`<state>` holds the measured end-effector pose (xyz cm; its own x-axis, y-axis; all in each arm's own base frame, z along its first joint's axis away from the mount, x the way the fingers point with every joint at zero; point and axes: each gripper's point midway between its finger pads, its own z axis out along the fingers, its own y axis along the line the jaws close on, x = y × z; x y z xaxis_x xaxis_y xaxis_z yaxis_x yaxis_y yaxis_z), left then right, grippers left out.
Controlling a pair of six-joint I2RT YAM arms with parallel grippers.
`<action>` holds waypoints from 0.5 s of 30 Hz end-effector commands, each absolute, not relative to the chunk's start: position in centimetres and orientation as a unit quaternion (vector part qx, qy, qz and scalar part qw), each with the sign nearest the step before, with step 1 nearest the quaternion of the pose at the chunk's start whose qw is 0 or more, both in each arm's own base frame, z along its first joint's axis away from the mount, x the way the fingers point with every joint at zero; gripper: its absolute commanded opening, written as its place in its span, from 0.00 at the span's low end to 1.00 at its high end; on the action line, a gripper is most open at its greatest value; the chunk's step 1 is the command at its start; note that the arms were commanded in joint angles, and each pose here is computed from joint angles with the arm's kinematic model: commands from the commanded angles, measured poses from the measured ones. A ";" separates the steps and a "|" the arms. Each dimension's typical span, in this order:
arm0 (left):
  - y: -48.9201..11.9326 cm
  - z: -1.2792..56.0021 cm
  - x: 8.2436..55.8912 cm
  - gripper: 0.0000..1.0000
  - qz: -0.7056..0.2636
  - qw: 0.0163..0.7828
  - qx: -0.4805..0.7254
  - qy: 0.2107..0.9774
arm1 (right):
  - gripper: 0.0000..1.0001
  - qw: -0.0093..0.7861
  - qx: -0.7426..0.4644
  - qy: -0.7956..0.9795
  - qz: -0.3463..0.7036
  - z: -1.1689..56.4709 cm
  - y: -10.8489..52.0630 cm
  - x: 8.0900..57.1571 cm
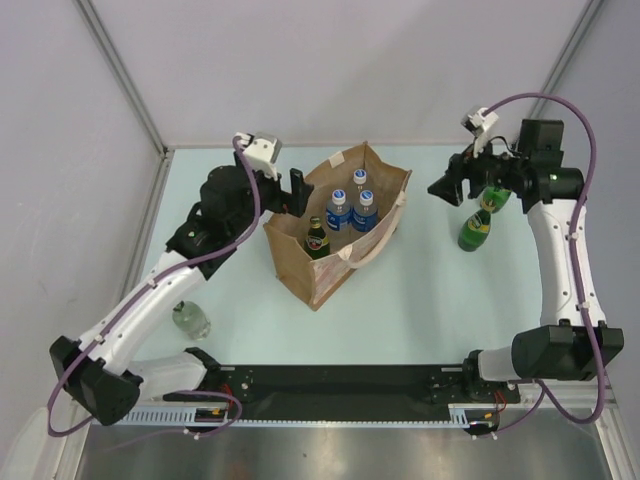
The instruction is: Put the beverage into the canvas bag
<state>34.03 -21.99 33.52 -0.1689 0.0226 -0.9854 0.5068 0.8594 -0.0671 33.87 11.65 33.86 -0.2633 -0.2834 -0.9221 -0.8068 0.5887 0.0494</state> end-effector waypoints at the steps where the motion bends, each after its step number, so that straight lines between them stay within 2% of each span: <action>1: -19.9 36.9 32.6 1.00 -0.197 0.640 0.133 0.731 | 0.73 0.518 -0.250 0.790 0.213 34.6 6.7 35.4; 7: -17.7 36.0 30.2 1.00 -0.201 0.628 0.094 0.746 | 0.74 0.503 -0.070 0.856 0.101 30.8 -2.1 37.4; 15: -14.8 35.1 27.5 1.00 -0.206 0.633 0.037 0.745 | 0.75 0.440 -0.011 0.896 0.065 25.7 -5.1 39.0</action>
<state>28.27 -16.38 35.51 -0.1882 -0.1458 -0.9712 0.3774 0.9022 -0.2086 37.85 -3.26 27.30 -0.5850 -0.0036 -0.8110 -0.1759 0.9768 0.1226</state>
